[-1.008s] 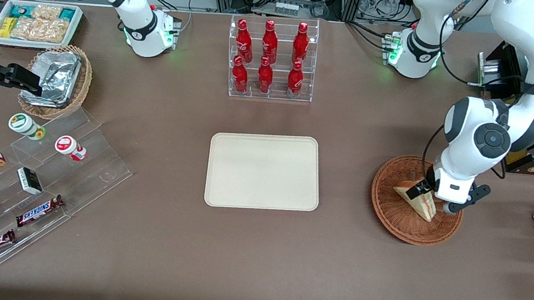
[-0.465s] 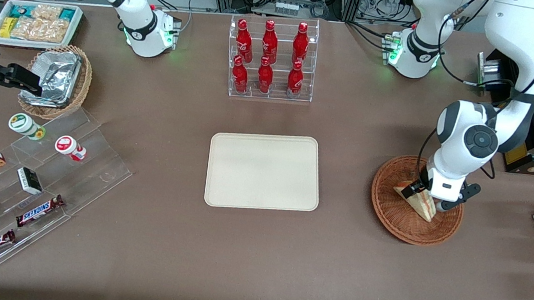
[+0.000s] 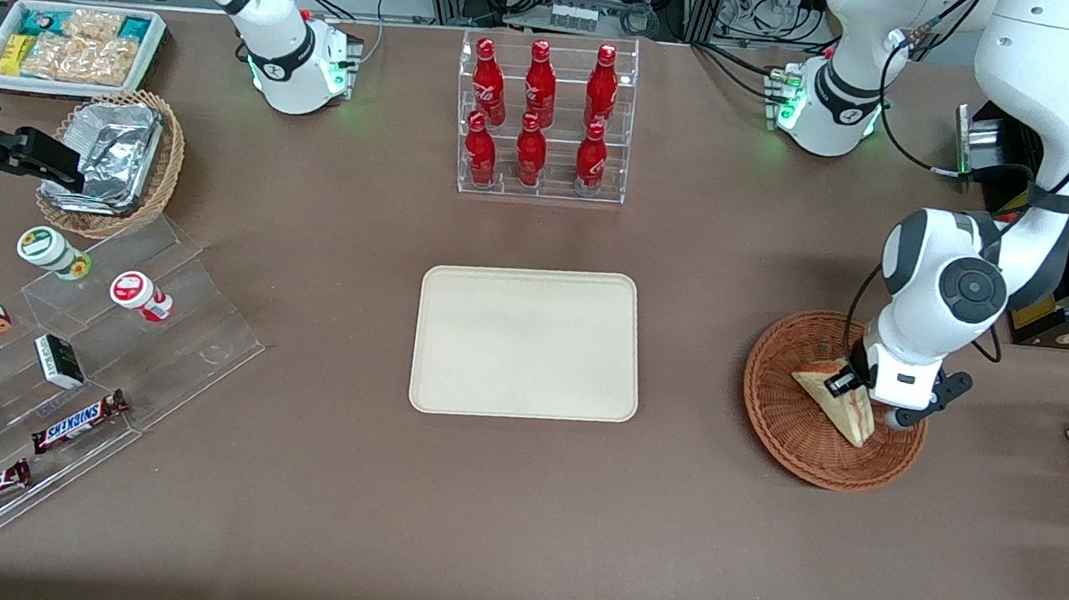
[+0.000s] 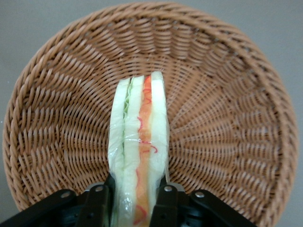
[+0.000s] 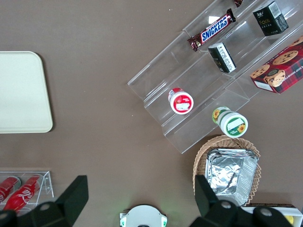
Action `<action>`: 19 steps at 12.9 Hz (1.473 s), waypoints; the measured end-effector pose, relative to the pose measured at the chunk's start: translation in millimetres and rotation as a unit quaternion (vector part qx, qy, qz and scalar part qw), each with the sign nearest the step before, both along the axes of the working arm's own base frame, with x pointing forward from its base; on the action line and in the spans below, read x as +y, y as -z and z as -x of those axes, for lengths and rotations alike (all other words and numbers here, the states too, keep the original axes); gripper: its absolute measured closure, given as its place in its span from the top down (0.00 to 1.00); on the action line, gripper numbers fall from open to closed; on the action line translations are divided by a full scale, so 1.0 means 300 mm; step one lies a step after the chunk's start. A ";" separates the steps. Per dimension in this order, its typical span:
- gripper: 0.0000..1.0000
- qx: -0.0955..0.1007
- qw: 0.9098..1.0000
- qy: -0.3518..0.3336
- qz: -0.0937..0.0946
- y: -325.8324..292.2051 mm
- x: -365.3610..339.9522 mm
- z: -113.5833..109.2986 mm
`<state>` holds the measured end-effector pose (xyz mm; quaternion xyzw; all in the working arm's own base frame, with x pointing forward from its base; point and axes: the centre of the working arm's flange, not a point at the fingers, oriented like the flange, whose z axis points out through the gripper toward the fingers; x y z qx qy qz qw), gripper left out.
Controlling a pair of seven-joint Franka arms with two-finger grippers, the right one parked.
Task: Place sandwich from basket to tray
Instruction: 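Lift the sandwich and carry it with the left gripper over the cream tray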
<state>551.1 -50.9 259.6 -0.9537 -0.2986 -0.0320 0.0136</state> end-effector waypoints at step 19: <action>0.15 0.019 0.961 0.272 -0.034 -0.116 -1.463 0.077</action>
